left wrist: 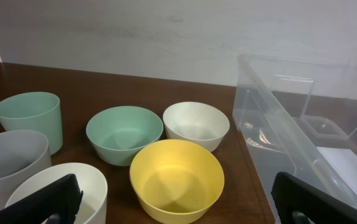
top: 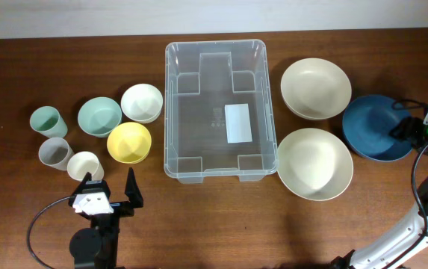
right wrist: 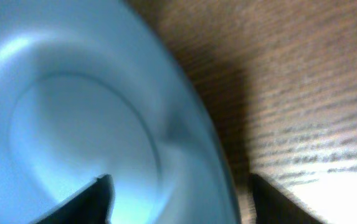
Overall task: Pack container
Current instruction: 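Grasp the rim of the dark blue bowl with the right gripper, then lift the blue bowl and lower it into the clear bin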
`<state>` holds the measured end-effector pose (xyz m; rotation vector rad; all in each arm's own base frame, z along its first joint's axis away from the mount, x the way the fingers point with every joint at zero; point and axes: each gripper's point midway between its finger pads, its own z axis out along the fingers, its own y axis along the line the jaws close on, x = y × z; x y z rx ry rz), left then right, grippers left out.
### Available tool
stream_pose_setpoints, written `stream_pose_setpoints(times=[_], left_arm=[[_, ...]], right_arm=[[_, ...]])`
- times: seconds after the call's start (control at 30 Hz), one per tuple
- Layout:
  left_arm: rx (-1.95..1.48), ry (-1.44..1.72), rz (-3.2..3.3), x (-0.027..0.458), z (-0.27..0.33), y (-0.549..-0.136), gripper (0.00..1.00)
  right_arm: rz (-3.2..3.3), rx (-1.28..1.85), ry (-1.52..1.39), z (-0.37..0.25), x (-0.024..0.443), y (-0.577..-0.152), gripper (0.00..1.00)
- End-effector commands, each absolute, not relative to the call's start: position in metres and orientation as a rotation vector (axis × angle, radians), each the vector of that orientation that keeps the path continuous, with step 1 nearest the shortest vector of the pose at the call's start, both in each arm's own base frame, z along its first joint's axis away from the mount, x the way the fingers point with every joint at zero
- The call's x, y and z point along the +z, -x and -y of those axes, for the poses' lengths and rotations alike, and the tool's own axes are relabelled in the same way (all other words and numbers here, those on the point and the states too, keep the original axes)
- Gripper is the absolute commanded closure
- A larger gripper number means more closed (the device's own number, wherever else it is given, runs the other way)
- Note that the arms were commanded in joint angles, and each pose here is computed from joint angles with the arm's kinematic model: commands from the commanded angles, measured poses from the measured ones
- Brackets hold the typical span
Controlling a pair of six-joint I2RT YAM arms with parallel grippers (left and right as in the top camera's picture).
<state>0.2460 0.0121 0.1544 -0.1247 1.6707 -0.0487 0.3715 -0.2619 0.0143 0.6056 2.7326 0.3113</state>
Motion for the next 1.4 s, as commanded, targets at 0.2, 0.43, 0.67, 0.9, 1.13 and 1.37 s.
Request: stream_pose_setpoints(times=[0.2,0.43,0.67,0.9,1.13,1.37], left_arm=[[-0.048,0.100,-1.671,0.153,-0.009,-0.246,0.00],[-0.048,0.100,-1.671,0.153,-0.009,-0.246,0.00],[-0.048,0.100,-1.671,0.153,-0.009,-0.246,0.00],[-0.048,0.100,-1.671,0.153,-0.009,-0.246,0.00],[-0.048,0.100,-1.671,0.153,-0.009,-0.246,0.00],[-0.048,0.100,-1.671,0.153,-0.009,-0.246,0.00]], right_arm=[[-2.788,0.252,-0.562,0.268,0.008,-0.360,0.95],[-2.763,0.258,-0.677,0.285,0.009,-0.344,0.96],[-2.621,0.350,-0.756,0.303,0.053,-0.341,0.96],[-2.485,0.365,-0.654,0.304,0.128,-0.357,0.96],[-2.276,0.488,-0.469,0.276,0.207,-0.375,0.96],[-2.142,0.635,-0.220,0.209,0.265,-0.403,0.96]])
